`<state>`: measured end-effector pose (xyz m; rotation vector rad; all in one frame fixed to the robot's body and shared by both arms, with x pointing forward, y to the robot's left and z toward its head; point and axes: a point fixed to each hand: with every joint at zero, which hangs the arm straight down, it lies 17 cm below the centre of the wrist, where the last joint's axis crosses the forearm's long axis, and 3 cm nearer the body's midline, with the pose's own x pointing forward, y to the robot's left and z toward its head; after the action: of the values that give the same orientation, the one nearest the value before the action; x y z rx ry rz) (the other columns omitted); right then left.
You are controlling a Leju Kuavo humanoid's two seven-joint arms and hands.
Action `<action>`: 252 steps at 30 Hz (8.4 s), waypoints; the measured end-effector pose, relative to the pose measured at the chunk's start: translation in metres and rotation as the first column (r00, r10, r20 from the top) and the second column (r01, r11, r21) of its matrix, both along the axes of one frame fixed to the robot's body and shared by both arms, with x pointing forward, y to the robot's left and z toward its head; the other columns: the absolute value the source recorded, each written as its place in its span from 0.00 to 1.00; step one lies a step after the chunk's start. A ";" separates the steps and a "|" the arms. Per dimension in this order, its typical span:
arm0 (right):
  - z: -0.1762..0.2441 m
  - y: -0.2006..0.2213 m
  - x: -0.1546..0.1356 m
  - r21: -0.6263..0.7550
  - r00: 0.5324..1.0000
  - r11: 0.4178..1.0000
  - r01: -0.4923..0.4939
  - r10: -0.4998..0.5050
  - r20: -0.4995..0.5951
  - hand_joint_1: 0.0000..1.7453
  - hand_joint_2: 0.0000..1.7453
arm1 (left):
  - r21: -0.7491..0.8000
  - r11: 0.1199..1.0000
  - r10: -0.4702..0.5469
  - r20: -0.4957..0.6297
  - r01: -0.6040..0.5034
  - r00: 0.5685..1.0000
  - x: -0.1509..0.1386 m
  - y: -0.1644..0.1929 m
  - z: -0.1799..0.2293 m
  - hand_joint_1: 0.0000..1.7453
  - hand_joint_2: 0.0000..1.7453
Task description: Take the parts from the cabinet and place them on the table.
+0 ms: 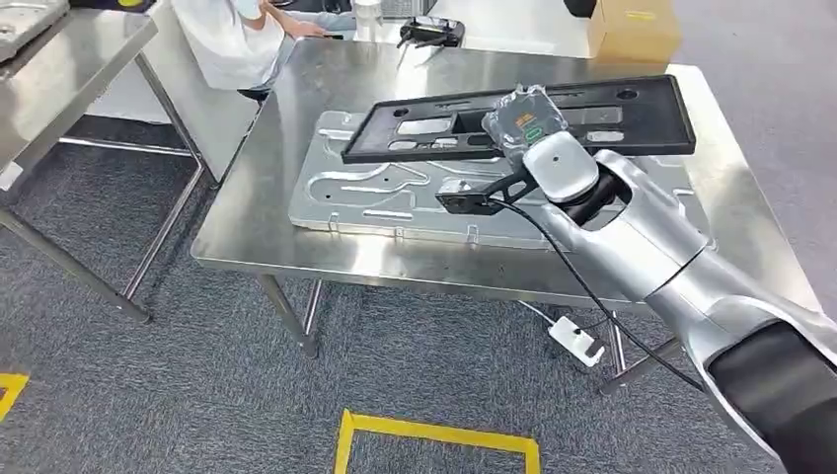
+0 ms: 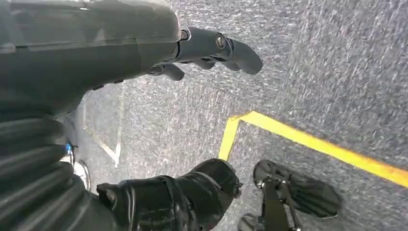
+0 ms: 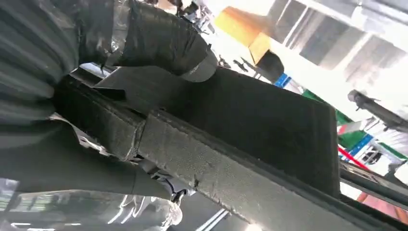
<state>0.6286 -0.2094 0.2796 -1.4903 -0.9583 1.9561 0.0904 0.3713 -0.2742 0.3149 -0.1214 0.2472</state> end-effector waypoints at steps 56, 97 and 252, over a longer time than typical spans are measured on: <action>-0.013 -0.023 -0.005 -0.017 1.000 0.999 0.030 -0.030 -0.008 0.92 1.00 | 0.031 0.999 -0.027 -0.012 0.027 1.000 0.002 0.007 0.002 0.00 1.00; -0.085 -0.013 -0.026 0.032 0.997 0.999 -0.013 0.016 -0.079 0.92 1.00 | 0.048 0.998 -0.033 -0.009 0.033 0.999 0.002 0.011 0.002 0.00 1.00; -0.134 -0.047 -0.040 -0.014 0.988 1.000 0.011 -0.013 -0.152 0.00 0.00 | -0.044 0.999 -0.014 0.043 0.016 0.999 0.010 -0.013 0.000 0.00 0.00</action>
<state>0.5883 -0.2562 0.1460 -1.3284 -0.8703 2.0375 0.1000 0.3584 -0.2745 0.2647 -0.1598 0.2410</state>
